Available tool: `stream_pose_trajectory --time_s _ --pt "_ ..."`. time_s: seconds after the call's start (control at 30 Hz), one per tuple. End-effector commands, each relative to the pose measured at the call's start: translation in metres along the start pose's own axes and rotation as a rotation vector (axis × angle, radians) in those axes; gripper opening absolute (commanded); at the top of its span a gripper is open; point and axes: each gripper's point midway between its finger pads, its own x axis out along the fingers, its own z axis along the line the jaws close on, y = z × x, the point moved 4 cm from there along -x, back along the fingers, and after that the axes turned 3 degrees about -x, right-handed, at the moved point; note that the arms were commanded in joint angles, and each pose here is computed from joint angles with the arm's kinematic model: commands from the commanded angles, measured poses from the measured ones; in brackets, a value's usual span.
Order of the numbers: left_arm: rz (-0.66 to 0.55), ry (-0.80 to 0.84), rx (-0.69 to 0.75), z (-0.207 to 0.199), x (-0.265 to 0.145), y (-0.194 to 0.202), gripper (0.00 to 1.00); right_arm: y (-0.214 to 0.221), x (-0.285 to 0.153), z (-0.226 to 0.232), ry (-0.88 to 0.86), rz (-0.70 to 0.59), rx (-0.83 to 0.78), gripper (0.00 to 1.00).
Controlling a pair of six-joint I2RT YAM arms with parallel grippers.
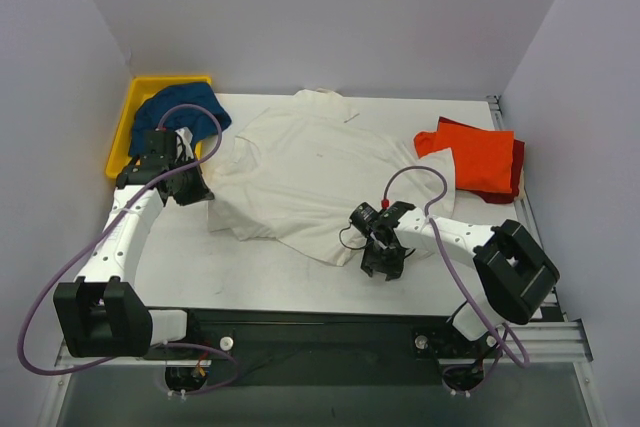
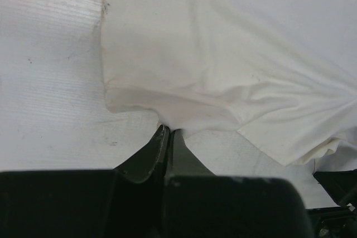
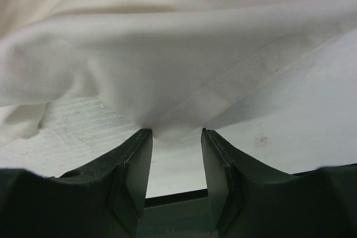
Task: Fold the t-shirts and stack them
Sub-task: Grap the side of the flattened tshirt closest away from the robot with both arms
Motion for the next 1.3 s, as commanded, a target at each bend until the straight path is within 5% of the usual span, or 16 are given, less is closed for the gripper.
stream_pose_trajectory --time_s 0.0,0.37,0.6,0.73,1.27 --pt "-0.077 0.044 0.023 -0.010 -0.010 -0.022 0.00 0.004 -0.006 -0.002 -0.029 0.004 0.006 0.41" --pt "-0.074 0.044 0.027 -0.010 -0.012 -0.021 0.00 0.012 0.002 -0.002 -0.013 0.032 -0.011 0.38" --pt "-0.068 0.036 0.027 -0.008 -0.012 -0.017 0.00 0.018 0.009 -0.006 0.012 0.073 -0.012 0.19" --pt "-0.070 0.021 0.027 -0.005 -0.019 -0.012 0.00 0.026 -0.001 -0.014 0.020 0.115 -0.013 0.00" --pt "0.074 -0.089 -0.029 0.028 -0.046 0.065 0.00 0.080 -0.053 -0.079 0.003 0.265 -0.064 0.00"
